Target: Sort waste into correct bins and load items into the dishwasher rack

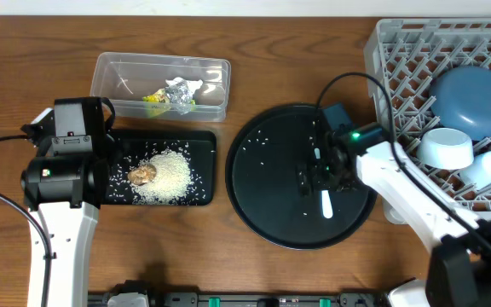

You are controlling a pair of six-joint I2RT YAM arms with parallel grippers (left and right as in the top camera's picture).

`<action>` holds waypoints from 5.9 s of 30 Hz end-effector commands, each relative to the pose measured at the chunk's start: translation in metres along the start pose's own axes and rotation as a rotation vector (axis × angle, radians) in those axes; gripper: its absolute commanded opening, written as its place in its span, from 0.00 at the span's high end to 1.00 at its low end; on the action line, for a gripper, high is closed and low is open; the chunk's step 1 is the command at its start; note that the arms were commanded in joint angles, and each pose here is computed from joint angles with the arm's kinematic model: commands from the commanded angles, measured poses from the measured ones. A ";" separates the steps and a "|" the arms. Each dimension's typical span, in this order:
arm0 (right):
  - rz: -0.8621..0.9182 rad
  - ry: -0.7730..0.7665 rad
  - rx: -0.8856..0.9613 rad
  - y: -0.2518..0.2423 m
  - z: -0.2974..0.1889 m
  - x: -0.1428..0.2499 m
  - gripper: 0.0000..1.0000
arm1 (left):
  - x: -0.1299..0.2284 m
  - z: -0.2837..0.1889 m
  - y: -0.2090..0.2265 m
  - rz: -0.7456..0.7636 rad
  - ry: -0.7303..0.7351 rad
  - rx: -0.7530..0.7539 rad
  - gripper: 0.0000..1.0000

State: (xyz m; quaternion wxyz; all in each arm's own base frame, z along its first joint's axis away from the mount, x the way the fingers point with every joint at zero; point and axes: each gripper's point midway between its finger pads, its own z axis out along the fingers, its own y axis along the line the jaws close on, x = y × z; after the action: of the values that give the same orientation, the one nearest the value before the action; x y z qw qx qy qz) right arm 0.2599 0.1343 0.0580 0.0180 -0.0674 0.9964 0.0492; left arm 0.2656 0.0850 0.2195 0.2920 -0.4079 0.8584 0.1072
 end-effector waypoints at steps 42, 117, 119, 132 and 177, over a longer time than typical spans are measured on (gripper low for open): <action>0.093 0.153 0.082 -0.023 0.064 0.004 0.90 | -0.005 -0.002 0.004 -0.011 -0.022 -0.015 0.02; 0.156 -0.275 0.070 -0.195 -0.092 -0.178 0.77 | -0.005 -0.002 0.003 -0.012 -0.023 -0.013 0.02; 0.160 -0.270 0.067 -0.191 -0.096 -0.178 0.76 | -0.005 -0.002 0.003 -0.012 -0.023 -0.013 0.02; 0.109 -0.314 -0.069 -0.098 -0.198 -0.163 0.01 | -0.005 -0.002 0.003 -0.012 -0.023 -0.014 0.02; 0.218 -0.313 0.000 -0.028 -0.227 0.085 0.01 | -0.005 -0.002 0.003 -0.012 -0.023 -0.014 0.02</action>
State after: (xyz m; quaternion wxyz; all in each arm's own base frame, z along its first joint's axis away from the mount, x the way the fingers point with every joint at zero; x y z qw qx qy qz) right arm 0.1761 0.0731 0.2800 0.1754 0.0447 0.9814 0.0642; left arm 0.2658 0.0851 0.2195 0.2924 -0.4081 0.8582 0.1071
